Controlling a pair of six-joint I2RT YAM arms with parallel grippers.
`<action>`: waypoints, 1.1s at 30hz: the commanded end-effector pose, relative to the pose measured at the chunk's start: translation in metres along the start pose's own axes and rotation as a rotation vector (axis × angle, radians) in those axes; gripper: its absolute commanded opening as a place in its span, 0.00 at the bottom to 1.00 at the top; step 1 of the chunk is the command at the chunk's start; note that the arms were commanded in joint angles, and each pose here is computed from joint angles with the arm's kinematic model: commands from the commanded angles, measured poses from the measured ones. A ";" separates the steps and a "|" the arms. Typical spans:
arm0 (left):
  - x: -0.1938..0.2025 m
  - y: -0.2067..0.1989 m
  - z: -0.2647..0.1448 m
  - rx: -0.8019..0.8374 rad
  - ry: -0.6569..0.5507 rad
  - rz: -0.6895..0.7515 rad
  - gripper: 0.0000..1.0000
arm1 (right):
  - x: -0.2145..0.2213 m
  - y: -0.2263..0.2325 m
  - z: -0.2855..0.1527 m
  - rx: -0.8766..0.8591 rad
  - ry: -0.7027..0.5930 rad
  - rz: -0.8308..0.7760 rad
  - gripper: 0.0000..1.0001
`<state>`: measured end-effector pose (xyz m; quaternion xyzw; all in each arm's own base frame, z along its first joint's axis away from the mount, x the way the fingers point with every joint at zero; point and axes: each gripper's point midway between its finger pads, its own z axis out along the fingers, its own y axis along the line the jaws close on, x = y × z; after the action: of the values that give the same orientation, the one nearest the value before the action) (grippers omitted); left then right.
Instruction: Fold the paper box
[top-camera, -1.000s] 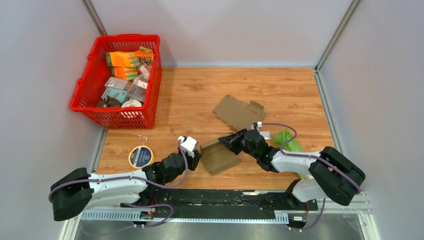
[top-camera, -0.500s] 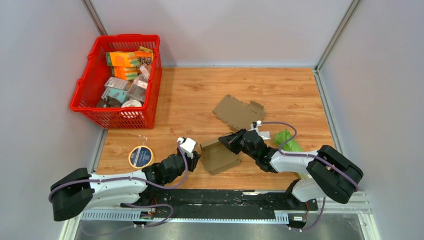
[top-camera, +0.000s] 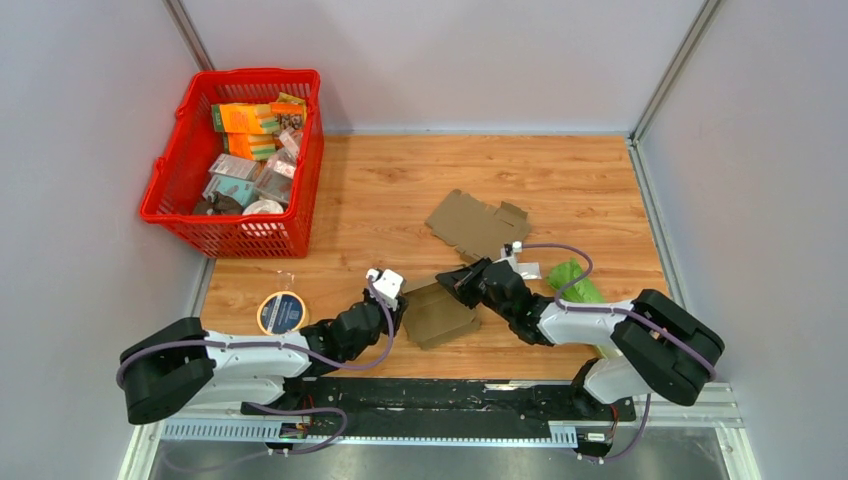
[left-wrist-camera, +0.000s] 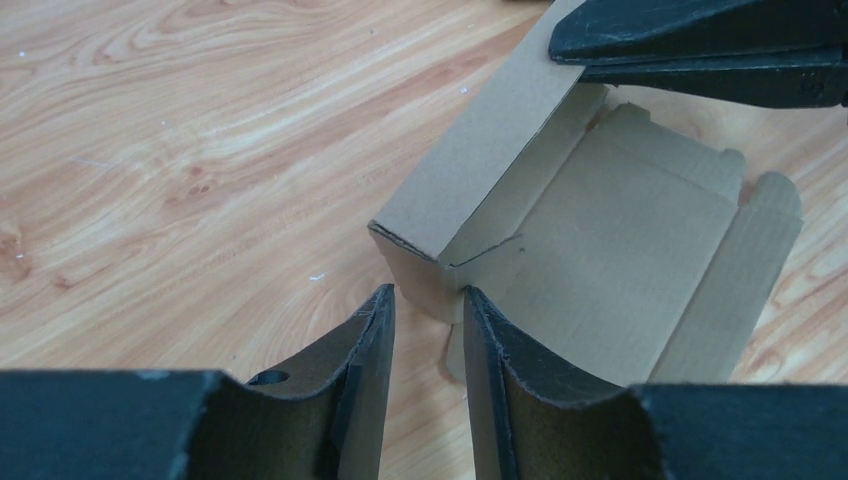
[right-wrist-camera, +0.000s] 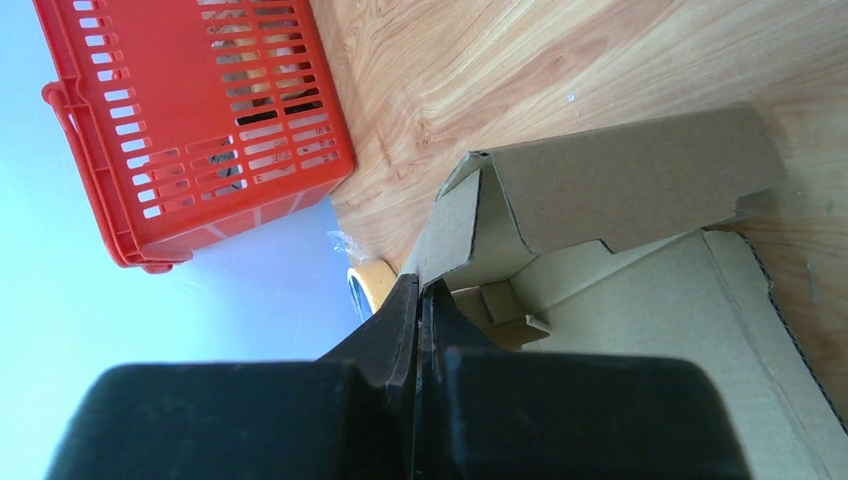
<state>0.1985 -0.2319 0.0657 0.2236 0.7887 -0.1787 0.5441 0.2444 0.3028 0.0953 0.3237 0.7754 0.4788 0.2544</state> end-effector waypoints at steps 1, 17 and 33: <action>-0.035 -0.003 0.011 -0.046 -0.099 -0.017 0.38 | 0.006 -0.031 0.004 0.133 0.013 -0.003 0.00; -0.016 0.033 0.014 -0.500 -0.028 0.144 0.25 | 0.012 -0.040 0.001 0.179 0.042 0.072 0.00; 0.018 0.051 0.009 -0.789 0.121 0.142 0.00 | 0.022 -0.050 -0.010 0.234 0.051 0.138 0.00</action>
<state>0.2362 -0.2221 0.0582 0.0461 0.8039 0.1404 0.5762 0.2421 0.3087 0.0944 0.4000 0.7561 0.4780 0.1996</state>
